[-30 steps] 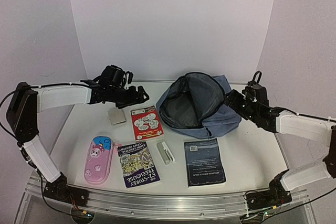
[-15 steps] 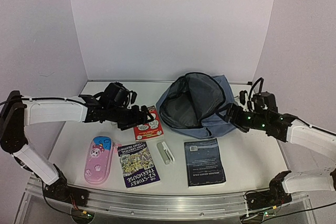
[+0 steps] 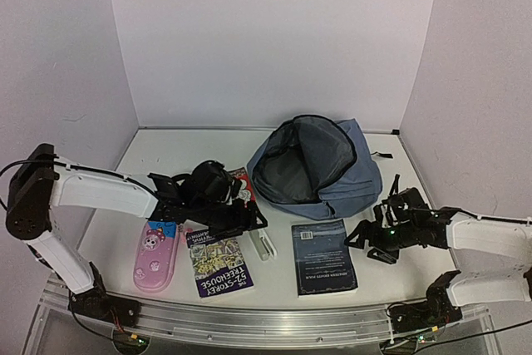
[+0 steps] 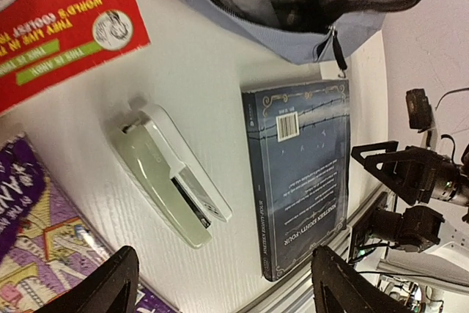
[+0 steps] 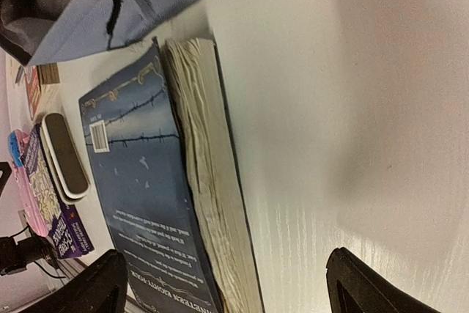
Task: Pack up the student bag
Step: Pick up the book from the center of the board.
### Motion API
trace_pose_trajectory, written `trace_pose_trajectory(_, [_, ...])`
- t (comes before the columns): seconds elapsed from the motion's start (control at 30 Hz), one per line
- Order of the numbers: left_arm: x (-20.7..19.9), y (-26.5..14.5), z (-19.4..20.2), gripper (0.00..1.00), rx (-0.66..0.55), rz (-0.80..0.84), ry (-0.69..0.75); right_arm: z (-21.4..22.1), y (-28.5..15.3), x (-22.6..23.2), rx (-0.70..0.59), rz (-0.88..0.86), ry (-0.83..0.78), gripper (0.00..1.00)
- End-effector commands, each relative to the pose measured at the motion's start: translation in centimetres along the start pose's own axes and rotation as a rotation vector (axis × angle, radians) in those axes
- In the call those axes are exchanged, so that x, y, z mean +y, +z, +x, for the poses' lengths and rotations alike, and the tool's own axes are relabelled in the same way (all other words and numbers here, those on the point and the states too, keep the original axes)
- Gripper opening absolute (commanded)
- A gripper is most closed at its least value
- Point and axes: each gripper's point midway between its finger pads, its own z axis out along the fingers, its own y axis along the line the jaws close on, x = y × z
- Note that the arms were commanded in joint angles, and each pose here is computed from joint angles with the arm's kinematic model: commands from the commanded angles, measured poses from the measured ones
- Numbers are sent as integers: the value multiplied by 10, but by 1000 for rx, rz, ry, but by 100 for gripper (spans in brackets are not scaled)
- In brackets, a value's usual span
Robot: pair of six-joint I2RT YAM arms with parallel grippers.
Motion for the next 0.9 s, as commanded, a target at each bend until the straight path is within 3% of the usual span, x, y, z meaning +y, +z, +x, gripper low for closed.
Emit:
trace_pose_trajectory(0.0, [-38, 20, 5, 79, 27, 85, -13, 8, 6, 7, 38, -53, -20, 90])
trace_pose_trajectory(0.2, [-68, 41, 20, 78, 82, 131, 27, 16, 19, 8, 73, -82, -41, 82])
trace_pose_trajectory(0.5, [-71, 48, 26, 78, 113, 117, 41, 22, 43, 18, 128, -121, -73, 65])
trace_pose_trajectory(0.7, [-65, 45, 24, 78, 96, 89, 36, 24, 55, 0, 123, -53, -46, 27])
trace_pose_trajectory(0.87, [-61, 44, 24, 79, 95, 75, 32, 21, 59, 7, 96, -110, 7, 4])
